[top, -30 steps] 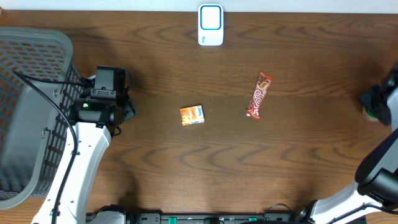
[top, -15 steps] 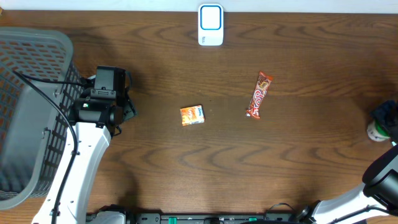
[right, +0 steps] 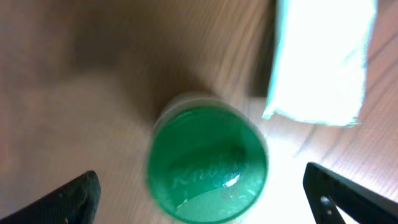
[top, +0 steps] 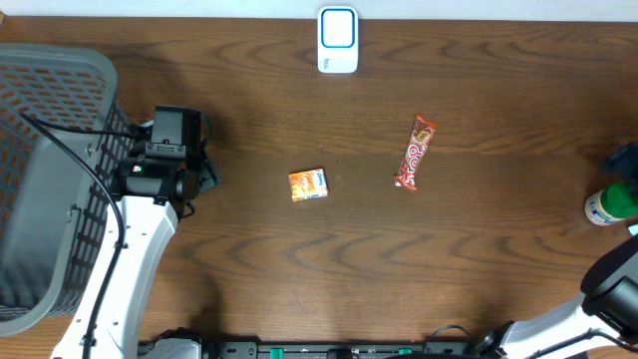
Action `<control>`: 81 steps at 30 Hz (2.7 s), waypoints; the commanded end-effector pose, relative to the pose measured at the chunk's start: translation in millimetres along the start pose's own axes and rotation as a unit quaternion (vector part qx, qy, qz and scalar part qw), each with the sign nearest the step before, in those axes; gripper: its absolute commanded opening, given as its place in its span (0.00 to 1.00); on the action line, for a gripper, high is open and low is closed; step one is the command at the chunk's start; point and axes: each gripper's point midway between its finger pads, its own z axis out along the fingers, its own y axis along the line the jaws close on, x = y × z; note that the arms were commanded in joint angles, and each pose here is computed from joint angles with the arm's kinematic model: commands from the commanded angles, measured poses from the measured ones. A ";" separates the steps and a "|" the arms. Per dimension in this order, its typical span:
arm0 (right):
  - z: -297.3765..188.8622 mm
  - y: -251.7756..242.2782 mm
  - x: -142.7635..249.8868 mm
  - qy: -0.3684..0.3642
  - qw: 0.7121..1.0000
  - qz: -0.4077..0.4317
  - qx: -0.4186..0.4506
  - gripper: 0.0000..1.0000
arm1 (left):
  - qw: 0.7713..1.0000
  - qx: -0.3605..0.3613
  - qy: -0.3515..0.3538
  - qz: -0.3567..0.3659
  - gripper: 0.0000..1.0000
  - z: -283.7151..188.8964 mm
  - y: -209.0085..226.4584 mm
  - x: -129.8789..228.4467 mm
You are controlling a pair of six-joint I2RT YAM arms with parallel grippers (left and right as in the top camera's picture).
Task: Scan the item barcode
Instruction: 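Lower the jar beside the mint-green pack and open the right gripper, then reach the right gripper left toward the red-orange candy bar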
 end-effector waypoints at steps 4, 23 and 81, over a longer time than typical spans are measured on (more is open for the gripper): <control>-189.3 27.8 -83.6 -0.187 0.966 0.073 -0.164 0.99 | 1.000 -0.003 0.002 -0.005 0.80 1.0 1.3 0.6; -188.2 225.0 170.6 -0.163 0.888 -0.423 -0.082 0.99 | 1.000 -0.003 0.002 -0.005 0.80 1.0 1.3 0.6; -5.1 225.7 353.2 -0.228 0.575 -0.772 0.146 0.31 | 1.000 -0.003 0.002 -0.005 0.80 1.0 1.3 0.6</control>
